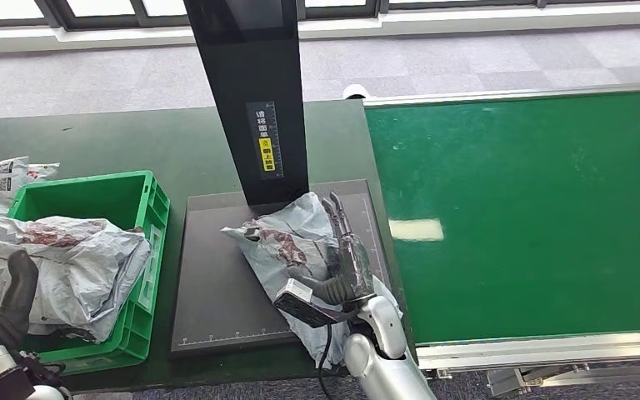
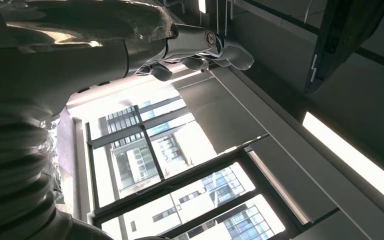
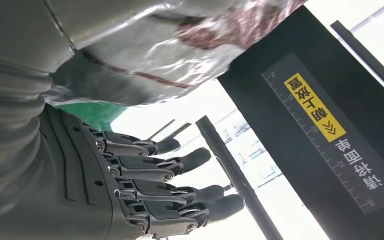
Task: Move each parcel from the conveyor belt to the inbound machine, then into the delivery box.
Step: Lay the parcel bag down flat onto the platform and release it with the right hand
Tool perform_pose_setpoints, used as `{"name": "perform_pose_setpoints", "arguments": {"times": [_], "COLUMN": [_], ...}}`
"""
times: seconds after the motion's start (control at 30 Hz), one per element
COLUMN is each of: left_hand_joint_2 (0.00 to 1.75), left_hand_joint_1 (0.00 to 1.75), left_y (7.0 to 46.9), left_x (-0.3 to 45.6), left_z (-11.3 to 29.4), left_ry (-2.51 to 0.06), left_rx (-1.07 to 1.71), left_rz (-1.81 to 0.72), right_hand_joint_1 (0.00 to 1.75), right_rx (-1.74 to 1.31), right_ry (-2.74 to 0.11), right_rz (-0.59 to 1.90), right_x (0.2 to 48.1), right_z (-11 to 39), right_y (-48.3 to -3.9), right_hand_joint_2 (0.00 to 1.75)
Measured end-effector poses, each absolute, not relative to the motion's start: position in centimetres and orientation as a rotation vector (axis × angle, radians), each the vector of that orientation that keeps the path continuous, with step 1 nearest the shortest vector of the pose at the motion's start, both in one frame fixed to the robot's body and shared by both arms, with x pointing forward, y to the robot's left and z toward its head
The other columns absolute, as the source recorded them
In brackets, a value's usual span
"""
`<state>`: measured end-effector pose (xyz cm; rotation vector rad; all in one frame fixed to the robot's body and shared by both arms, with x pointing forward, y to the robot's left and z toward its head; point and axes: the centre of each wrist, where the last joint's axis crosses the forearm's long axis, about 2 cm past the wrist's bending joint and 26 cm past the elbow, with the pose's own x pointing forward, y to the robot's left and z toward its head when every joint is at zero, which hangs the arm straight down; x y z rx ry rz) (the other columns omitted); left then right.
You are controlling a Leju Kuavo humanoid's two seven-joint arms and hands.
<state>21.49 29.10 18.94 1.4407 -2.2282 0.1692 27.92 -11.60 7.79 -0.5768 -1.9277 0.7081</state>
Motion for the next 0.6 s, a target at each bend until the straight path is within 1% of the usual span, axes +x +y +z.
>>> {"name": "perform_pose_setpoints", "arguments": {"times": [0.5,0.6], "left_hand_joint_2": [1.75,1.75], "left_hand_joint_1": [0.00,0.00], "left_y": [28.70,28.68], "left_x": [21.72,21.73], "left_z": [18.95,18.95], "left_ry": [-2.238,-2.239], "left_rx": [1.431,1.430], "left_rz": [0.148,0.147], "right_hand_joint_1": [0.00,0.00], "right_rx": [-0.559,-0.529], "right_ry": [-1.981,-2.039], "right_rz": [0.677,0.618], "right_x": [27.91,27.89], "right_z": [7.81,8.02], "right_y": [-11.68,-11.83], "right_hand_joint_2": [1.75,1.75]}}
